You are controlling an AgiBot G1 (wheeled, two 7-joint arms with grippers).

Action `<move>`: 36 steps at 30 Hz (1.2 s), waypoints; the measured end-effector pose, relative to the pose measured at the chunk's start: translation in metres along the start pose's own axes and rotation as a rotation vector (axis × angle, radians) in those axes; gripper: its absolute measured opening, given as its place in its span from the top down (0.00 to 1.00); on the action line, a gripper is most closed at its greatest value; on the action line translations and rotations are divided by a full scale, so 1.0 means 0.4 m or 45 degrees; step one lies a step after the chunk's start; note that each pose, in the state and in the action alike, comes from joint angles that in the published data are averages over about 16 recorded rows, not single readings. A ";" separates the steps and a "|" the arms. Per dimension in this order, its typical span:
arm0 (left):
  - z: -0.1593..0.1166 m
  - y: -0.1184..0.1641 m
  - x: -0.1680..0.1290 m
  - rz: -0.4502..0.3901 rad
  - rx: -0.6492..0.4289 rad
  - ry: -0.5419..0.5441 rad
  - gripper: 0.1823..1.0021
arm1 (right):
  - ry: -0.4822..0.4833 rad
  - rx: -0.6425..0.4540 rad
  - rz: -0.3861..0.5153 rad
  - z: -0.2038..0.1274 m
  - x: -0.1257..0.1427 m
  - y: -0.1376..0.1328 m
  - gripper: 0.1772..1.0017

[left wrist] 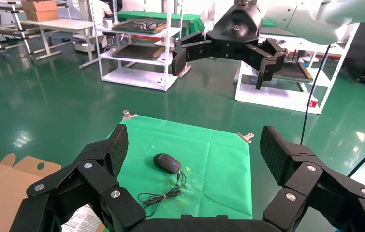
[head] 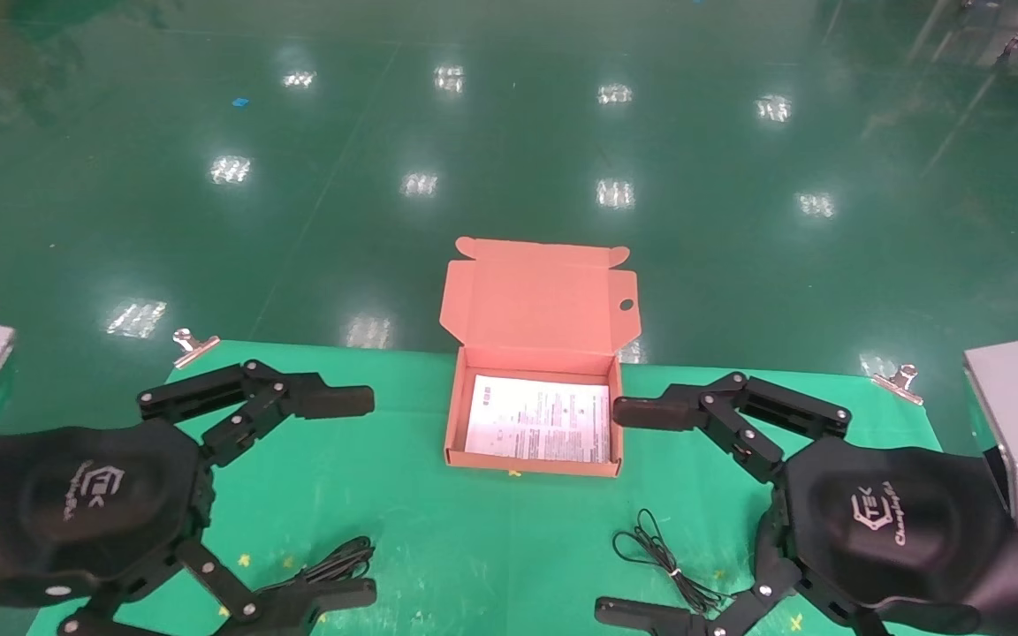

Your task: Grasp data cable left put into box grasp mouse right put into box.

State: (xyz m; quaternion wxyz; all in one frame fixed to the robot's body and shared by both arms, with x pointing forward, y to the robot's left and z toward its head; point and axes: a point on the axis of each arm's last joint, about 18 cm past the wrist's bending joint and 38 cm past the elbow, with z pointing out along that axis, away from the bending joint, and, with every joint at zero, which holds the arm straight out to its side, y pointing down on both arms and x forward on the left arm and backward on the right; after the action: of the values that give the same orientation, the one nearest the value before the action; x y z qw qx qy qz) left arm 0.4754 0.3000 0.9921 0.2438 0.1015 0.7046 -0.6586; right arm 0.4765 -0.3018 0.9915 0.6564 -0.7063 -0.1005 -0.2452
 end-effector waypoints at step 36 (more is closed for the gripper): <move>0.031 0.139 -0.036 0.095 -0.570 0.064 0.00 | -0.070 -0.572 -0.341 -0.006 0.043 0.068 0.00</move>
State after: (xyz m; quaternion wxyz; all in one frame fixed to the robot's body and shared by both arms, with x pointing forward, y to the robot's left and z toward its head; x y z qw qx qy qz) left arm 0.5161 0.2965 0.9501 0.2670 0.0873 0.8347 -0.4737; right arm 0.5033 -0.3104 0.9759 0.4418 -0.8212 -0.1539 -0.3267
